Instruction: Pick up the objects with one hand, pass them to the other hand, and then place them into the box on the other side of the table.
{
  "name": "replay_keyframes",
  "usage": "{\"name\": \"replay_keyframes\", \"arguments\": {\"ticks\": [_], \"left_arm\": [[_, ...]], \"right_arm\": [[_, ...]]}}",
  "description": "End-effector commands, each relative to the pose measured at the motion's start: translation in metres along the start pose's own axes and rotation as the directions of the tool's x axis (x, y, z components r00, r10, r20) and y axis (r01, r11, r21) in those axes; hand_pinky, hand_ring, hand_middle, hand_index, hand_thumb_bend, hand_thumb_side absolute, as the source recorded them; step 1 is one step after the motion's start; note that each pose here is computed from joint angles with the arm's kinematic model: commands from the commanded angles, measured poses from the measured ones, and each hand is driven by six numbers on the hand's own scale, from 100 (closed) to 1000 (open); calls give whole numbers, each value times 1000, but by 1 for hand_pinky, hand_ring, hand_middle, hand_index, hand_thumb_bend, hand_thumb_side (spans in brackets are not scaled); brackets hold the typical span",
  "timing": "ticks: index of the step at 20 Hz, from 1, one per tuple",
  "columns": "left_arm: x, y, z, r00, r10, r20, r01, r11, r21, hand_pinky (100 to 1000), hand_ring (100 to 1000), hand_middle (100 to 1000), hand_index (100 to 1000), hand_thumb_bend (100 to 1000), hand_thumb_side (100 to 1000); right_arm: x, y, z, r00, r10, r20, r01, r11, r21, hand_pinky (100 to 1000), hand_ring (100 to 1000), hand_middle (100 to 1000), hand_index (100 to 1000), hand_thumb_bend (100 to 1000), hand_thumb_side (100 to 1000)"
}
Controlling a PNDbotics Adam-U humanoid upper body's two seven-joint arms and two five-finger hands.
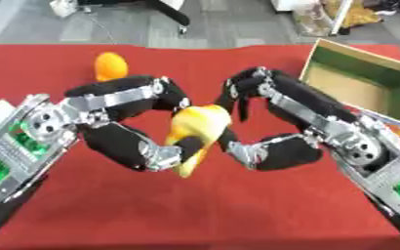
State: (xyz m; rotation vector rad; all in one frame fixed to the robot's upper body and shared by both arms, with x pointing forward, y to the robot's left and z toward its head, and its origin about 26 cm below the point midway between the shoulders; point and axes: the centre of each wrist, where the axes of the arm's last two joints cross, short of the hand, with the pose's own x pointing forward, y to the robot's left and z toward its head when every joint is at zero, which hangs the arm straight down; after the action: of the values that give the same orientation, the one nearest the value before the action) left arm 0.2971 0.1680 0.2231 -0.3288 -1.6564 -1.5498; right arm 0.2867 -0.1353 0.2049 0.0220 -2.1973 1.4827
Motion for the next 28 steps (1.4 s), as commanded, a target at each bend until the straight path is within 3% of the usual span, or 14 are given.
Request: {"name": "replay_keyframes", "arguments": {"ticks": [1,7,14,18,24,27,28], "left_arm": [[5,2,2,999,-34,-6,34,999,-6,795,467,353,468,100,381],[4,1,3,999,-40,-20,40,999,-15,796,469,355,470,100,384],[4,1,2,999,-45,-22,44,999,-19,797,473,357,471,100,387],[4,1,2,999,-45,-21,44,999,-18,797,473,357,471,100,387],[4,0,2,999,-41,-21,41,999,-19,798,475,359,473,100,390],[4,0,2,999,-41,-23,41,999,-21,799,476,361,474,100,390],[4,0,2,999,-41,-24,41,999,-21,799,478,362,476,100,390]], "right_arm": [[4,-10,0,999,20,28,-21,1000,12,423,584,507,911,100,506],[4,-12,0,999,11,44,-12,1000,26,420,581,501,853,100,499],[4,-13,0,998,3,60,-4,1000,19,423,584,505,848,100,468],[5,-13,0,997,-6,71,5,1000,12,422,584,501,724,100,425],[4,-13,0,997,-32,71,36,997,-64,404,565,464,470,100,345],[4,-13,1,997,-46,62,53,993,-108,400,558,453,425,100,333],[4,-13,1,997,-50,59,57,991,-123,394,549,437,371,100,312]]}}
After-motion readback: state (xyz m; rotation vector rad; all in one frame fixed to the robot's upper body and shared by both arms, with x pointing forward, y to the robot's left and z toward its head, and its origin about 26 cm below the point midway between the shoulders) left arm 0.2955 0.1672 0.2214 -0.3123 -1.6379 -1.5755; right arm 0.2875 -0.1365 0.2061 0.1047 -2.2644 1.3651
